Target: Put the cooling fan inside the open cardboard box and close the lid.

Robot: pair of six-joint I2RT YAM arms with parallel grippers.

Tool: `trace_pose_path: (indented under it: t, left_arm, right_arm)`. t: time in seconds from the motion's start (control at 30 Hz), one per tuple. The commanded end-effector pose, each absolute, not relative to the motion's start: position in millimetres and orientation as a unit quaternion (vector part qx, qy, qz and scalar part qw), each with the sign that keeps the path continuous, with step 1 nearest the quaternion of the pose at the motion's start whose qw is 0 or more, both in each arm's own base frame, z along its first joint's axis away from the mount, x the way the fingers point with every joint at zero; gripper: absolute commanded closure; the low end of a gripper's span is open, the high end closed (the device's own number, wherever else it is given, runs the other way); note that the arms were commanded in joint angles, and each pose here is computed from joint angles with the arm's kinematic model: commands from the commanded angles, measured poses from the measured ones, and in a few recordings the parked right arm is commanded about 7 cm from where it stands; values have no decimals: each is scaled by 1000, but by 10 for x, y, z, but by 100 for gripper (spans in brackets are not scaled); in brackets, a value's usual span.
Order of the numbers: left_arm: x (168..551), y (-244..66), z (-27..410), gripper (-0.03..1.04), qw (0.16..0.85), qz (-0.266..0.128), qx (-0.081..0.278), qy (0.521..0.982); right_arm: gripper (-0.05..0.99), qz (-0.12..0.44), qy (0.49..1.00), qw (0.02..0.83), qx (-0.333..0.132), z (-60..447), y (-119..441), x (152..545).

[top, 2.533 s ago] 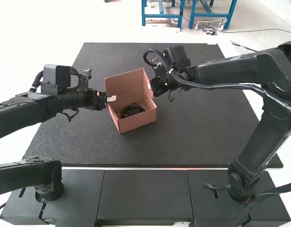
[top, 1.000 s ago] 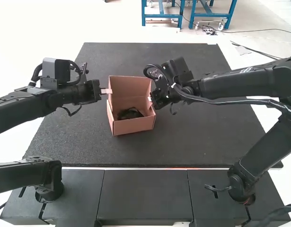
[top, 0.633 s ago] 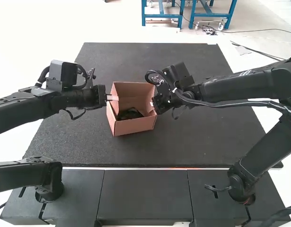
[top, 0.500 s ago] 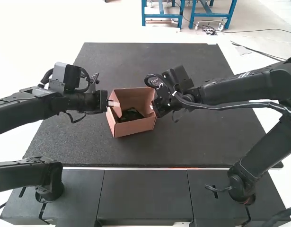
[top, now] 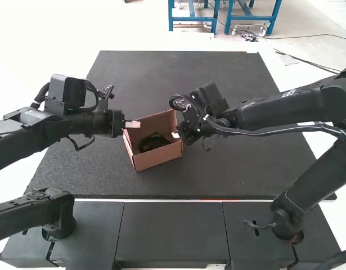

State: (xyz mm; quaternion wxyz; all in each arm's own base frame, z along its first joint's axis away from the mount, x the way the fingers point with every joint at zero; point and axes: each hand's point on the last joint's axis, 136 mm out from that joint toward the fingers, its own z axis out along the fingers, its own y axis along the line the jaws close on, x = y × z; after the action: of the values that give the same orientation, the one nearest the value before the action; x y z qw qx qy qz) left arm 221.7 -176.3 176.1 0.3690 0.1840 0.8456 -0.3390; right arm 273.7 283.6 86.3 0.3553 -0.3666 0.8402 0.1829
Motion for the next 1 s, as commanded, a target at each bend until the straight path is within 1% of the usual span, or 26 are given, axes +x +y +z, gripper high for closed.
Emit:
trace_pose_path:
  t: [0.0,0.03,0.07,0.1,0.13,0.2,0.27,0.33,0.37,0.43,0.53,0.67,0.8,0.9,0.97]
  left_arm:
    - [2200,-1802,1988,73,398,-342,212,825]
    - [2198,-1801,2017,66,402,-342,213,822]
    - [2200,-1800,2052,56,407,-342,214,819]
    - [2200,-1802,2094,47,412,-344,215,816]
    - [2201,-1809,2157,41,420,-346,217,810]
    - [2229,-1812,2304,33,439,-350,218,798]
    - [2271,-1832,2555,28,464,-364,210,780]
    - [2334,-1858,2840,27,493,-385,194,756]
    - [2371,-1873,2969,25,507,-395,188,743]
    - [2489,-1893,3055,21,519,-400,177,734]
    - [2734,-1862,2899,21,517,-384,159,749]
    - [2909,-1804,2628,21,510,-374,143,761]
    - [2947,-1814,2285,21,489,-371,137,778]
    - [2932,-1811,2072,21,469,-367,134,792]
    - [2885,-1825,1971,21,455,-365,138,801]
  right_arm:
    - [29,193,831,369,-369,993,2896,2721]
    - [28,190,831,371,-368,999,2892,2732]
    - [19,186,831,374,-366,1010,2883,2748]
    - [6,185,831,377,-364,1027,2871,2756]
    - [2,186,830,380,-364,1050,2874,2754]
    - [2,182,828,390,-358,1102,2851,2786]
    - [2,182,827,395,-356,1137,2843,2794]
    - [2,181,827,402,-350,1200,2826,2817]
    - [2,181,825,408,-347,1249,2819,2826]
    - [2,184,820,418,-343,1362,2798,2821]
    - [2,188,815,429,-342,1543,2742,2754]
    - [2,211,804,440,-339,1855,2710,2631]
    - [2,244,796,443,-332,2174,2708,2503]
    - [2,250,799,437,-328,2285,2678,2450]
    - [2,250,803,432,-327,2307,2657,2437]
